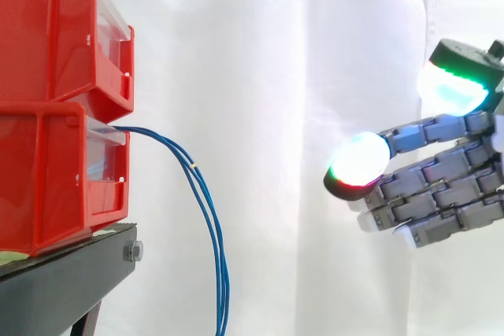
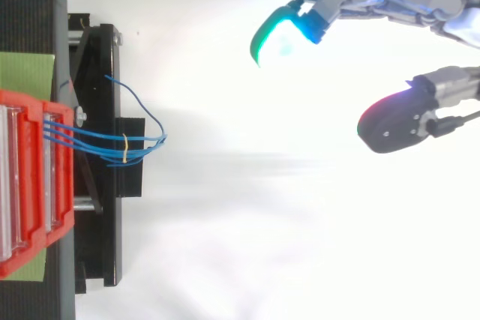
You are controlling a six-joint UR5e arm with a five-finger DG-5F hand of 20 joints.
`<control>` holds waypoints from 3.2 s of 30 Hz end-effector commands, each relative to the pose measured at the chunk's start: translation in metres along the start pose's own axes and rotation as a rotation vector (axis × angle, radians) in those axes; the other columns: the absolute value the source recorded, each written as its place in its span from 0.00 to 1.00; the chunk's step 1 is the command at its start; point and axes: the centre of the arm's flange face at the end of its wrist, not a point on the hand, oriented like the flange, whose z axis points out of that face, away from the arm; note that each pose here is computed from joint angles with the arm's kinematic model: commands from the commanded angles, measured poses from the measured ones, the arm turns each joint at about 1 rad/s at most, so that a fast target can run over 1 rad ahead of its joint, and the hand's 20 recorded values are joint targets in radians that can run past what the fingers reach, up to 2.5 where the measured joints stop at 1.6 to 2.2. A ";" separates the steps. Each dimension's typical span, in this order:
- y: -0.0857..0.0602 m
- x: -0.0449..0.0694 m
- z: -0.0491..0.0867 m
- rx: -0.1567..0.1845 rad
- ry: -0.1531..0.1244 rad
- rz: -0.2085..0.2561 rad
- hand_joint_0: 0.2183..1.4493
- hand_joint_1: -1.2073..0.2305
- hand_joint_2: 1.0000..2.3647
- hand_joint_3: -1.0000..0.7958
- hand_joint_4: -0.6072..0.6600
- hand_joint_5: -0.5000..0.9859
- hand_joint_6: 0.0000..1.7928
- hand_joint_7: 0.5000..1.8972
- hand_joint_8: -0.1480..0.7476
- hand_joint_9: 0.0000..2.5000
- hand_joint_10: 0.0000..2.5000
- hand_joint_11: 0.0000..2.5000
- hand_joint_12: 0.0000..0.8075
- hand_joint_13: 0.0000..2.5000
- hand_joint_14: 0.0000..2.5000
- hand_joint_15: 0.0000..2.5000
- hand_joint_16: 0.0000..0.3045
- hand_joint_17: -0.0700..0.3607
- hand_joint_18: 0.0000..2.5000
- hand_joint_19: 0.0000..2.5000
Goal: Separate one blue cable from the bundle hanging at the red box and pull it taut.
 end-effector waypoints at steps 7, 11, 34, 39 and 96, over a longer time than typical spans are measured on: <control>-0.029 0.027 0.035 -0.023 -0.035 0.010 0.27 0.44 0.00 0.28 0.58 0.16 0.28 0.17 0.38 0.06 0.00 0.00 0.36 0.02 0.00 0.00 0.13 0.37 0.04 0.10; -0.029 0.033 0.048 -0.028 -0.037 0.009 0.27 0.44 0.00 0.28 0.58 0.16 0.28 0.17 0.38 0.05 0.00 0.00 0.36 0.02 0.00 0.00 0.13 0.37 0.04 0.10; -0.053 0.059 0.098 -0.081 -0.039 0.033 0.27 0.44 0.00 0.28 0.59 0.16 0.28 0.17 0.39 0.06 0.00 0.00 0.36 0.02 0.00 0.00 0.13 0.37 0.03 0.10; -0.046 0.061 0.101 -0.075 -0.028 0.032 0.27 0.44 0.00 0.28 0.59 0.17 0.28 0.17 0.39 0.06 0.00 0.00 0.36 0.02 0.00 0.00 0.13 0.37 0.03 0.10; -0.023 0.110 0.117 -0.126 0.051 0.089 0.33 0.45 0.01 0.33 0.60 0.26 0.28 0.53 0.44 0.18 0.00 0.03 0.35 0.11 0.00 0.02 0.13 0.36 0.12 0.11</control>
